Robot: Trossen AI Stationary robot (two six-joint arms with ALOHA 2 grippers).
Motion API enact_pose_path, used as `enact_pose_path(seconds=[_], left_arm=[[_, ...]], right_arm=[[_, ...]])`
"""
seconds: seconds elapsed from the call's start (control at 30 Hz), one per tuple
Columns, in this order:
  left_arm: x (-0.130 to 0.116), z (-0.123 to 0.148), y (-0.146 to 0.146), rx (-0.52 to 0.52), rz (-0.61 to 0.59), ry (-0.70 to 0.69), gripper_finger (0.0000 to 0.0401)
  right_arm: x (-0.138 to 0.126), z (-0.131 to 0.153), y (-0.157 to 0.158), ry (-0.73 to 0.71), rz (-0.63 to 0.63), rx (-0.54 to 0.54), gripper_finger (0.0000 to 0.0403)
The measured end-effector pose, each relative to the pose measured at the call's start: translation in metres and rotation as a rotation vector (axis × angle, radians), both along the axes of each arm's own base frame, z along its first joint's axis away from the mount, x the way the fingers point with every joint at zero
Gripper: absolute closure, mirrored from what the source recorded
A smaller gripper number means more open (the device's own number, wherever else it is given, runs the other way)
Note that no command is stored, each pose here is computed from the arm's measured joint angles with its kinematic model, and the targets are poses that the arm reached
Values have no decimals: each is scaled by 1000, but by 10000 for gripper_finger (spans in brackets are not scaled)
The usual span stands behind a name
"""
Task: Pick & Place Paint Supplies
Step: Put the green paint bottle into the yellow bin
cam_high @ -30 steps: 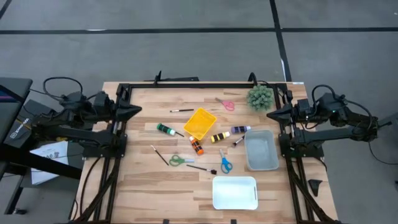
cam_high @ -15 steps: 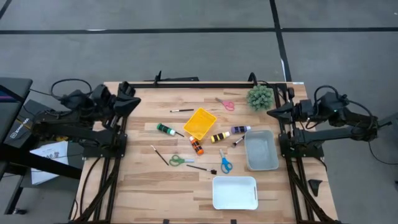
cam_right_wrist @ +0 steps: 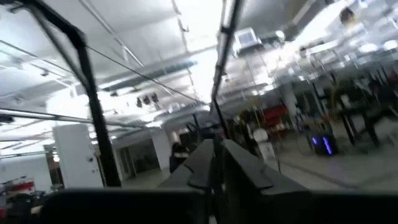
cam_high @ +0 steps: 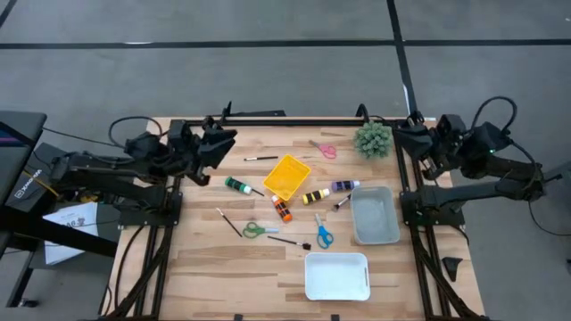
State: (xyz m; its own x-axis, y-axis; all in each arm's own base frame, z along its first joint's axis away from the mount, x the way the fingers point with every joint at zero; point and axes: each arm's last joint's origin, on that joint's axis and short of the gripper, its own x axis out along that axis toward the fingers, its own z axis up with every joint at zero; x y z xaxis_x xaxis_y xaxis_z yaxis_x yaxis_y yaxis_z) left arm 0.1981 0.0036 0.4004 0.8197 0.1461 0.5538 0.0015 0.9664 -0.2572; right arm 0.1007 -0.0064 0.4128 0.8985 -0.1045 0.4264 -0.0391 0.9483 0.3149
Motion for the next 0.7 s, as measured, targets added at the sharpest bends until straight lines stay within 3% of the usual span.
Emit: enact_pose_path(seconds=[0.2, 0.4, 0.57, 0.7], left_arm=[[-2, 44, 10, 146, 263, 6, 141], [-3, 78, 29, 173, 571, 413, 90], [11, 76, 50, 167, 609, 768, 81], [24, 47, 67, 143, 515, 1064, 80]], right_arm=[[-4, 22, -5, 30, -62, 21, 273], [-16, 50, -8, 65, -142, -30, 204], [-21, 63, -11, 91, -199, -43, 179], [-20, 65, -12, 95, -218, -54, 176]])
